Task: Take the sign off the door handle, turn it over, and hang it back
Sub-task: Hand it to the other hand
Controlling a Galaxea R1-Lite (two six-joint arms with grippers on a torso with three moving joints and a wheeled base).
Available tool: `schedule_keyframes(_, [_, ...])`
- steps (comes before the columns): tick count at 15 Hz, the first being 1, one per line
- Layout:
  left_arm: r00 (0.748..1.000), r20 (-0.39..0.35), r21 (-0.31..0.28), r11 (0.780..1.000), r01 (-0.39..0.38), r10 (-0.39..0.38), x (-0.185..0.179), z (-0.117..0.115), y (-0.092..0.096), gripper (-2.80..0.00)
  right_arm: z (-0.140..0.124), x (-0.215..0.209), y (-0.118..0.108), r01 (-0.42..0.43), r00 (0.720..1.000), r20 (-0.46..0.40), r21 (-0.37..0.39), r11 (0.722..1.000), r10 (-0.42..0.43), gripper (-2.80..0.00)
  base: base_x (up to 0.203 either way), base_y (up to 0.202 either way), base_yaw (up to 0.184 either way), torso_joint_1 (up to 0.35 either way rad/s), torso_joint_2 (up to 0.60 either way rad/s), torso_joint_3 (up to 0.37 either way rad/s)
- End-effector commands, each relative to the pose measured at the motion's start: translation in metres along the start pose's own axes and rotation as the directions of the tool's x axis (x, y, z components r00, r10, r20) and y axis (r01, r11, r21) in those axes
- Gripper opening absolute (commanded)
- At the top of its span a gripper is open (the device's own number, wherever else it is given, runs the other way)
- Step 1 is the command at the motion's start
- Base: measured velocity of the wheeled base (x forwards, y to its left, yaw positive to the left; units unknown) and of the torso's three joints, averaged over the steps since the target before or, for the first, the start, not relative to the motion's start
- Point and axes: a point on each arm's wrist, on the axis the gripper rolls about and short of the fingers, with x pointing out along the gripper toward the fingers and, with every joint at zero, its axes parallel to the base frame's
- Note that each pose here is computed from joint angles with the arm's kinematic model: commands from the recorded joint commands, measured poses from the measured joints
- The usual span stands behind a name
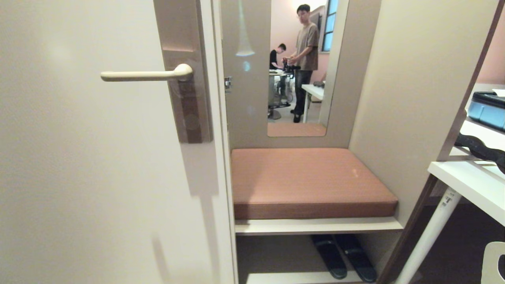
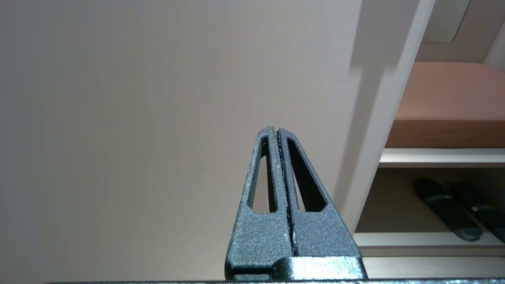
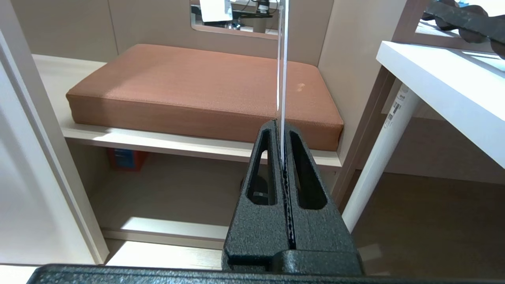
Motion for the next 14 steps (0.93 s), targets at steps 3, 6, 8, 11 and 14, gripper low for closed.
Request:
schedule_keyframes(3, [1.000, 0.000, -0.003, 1.000, -0.001, 0.001, 0.0000, 0.0000, 0.0000, -2.80, 0.0000, 0.0001, 0.0000, -0.001, 1.000, -0.001, -0.001, 1.000, 0.001, -2.80, 0.000, 0.000, 0.000, 0.000, 0.00, 0.000])
schedule_keyframes(6, [1.000, -0.001, -0.004, 1.000, -0.003, 0.003, 0.0000, -0.0001, 0.0000, -2.80, 0.0000, 0.0001, 0.0000, -0.001, 1.000, -0.001, -0.002, 1.000, 0.001, -2.80, 0.000, 0.000, 0.000, 0.000, 0.00, 0.000])
schedule_keyframes(8, [1.000, 0.000, 0.000, 1.000, -0.001, 0.001, 0.0000, 0.0000, 0.0000, -2.80, 0.0000, 0.0001, 0.0000, -0.001, 1.000, -0.001, -0.002, 1.000, 0.001, -2.80, 0.000, 0.000, 0.000, 0.000, 0.00, 0.000])
schedule_keyframes(11, [1.000, 0.000, 0.008, 1.000, 0.004, -0.004, 0.0000, 0.0000, -0.0001, -2.80, -0.0002, 0.0001, 0.0001, -0.004, 1.000, -0.002, -0.007, 1.000, 0.004, -2.80, 0.000, 0.000, 0.000, 0.000, 0.00, 0.000])
schedule_keyframes(14, [1.000, 0.000, 0.014, 1.000, 0.005, -0.005, 0.0000, 0.0000, -0.0001, -2.80, -0.0002, 0.0001, 0.0000, -0.001, 1.000, -0.003, -0.004, 1.000, 0.001, -2.80, 0.000, 0.000, 0.000, 0.000, 0.00, 0.000])
